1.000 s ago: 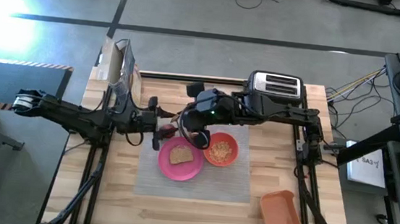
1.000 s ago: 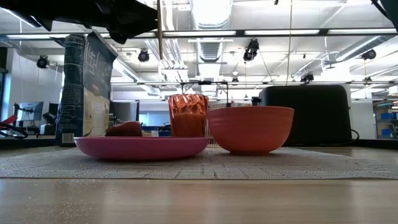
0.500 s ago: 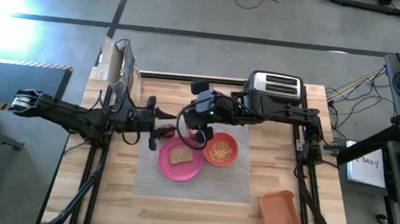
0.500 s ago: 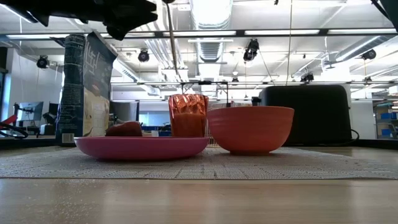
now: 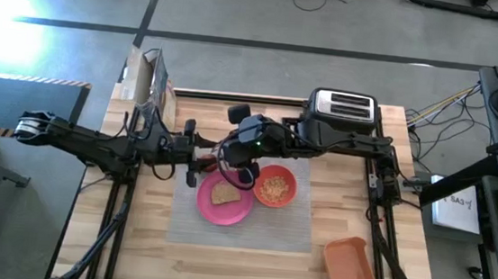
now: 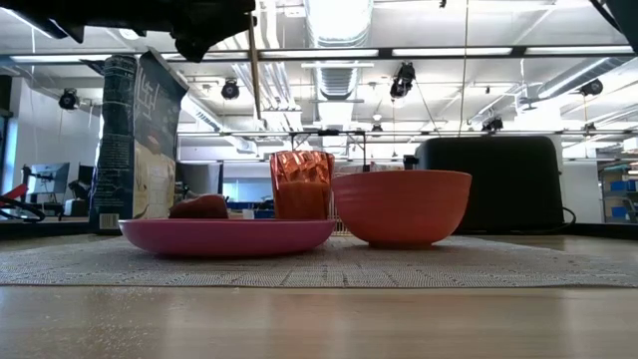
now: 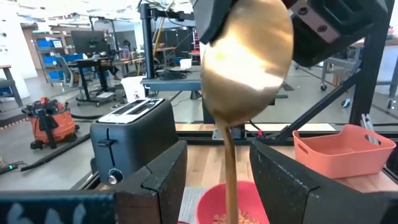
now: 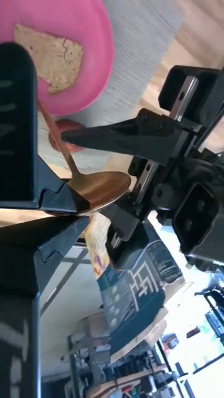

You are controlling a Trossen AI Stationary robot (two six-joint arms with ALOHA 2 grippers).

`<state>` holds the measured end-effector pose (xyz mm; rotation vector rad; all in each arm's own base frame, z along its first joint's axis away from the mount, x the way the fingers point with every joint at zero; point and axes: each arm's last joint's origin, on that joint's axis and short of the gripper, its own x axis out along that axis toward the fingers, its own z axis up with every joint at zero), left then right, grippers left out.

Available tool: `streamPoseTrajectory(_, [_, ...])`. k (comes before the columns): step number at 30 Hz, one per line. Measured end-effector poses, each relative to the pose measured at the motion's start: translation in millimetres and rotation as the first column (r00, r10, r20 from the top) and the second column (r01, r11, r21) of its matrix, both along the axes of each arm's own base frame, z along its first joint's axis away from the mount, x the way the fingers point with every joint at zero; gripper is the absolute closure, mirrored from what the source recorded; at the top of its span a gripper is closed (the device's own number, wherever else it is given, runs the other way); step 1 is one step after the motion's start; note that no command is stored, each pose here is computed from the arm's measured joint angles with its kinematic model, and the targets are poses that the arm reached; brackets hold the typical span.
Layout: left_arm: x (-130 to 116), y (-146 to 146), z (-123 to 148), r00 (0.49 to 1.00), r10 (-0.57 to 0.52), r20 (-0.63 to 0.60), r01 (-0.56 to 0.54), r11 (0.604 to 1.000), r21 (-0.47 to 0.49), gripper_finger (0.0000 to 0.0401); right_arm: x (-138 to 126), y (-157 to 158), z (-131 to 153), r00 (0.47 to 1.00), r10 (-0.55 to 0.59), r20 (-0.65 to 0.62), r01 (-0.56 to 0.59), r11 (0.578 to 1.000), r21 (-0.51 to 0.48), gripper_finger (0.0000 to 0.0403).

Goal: Arrange a breakfast setting
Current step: Put the gold spoon to the right of the orange bowl on the table mat

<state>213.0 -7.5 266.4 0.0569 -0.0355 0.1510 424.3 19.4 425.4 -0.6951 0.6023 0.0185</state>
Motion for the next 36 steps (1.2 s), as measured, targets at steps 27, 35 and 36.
streamPoseTrajectory(27, [0.5, -0.4, -1.9, 1.0, -0.016, -0.011, 0.016, 1.0, -0.004, 0.0396, 2.9, 0.1, -2.7, 0.997, -0.07, 0.017, 0.068, 0.993, 0.101, 0.0391])
streamPoseTrajectory(35, [0.2, -0.6, -1.5, 1.0, -0.018, -0.004, 0.018, 1.0, -0.011, 0.0398, -3.5, -0.5, -9.7, 0.991, -0.117, -0.072, 0.127, 0.98, 0.155, 0.0325])
streamPoseTrajectory(36, [0.3, -0.5, -1.8, 1.0, -0.018, -0.007, 0.017, 1.0, -0.013, 0.0398, -3.8, -0.5, -10.1, 0.989, -0.125, -0.075, 0.137, 0.977, 0.166, 0.0314])
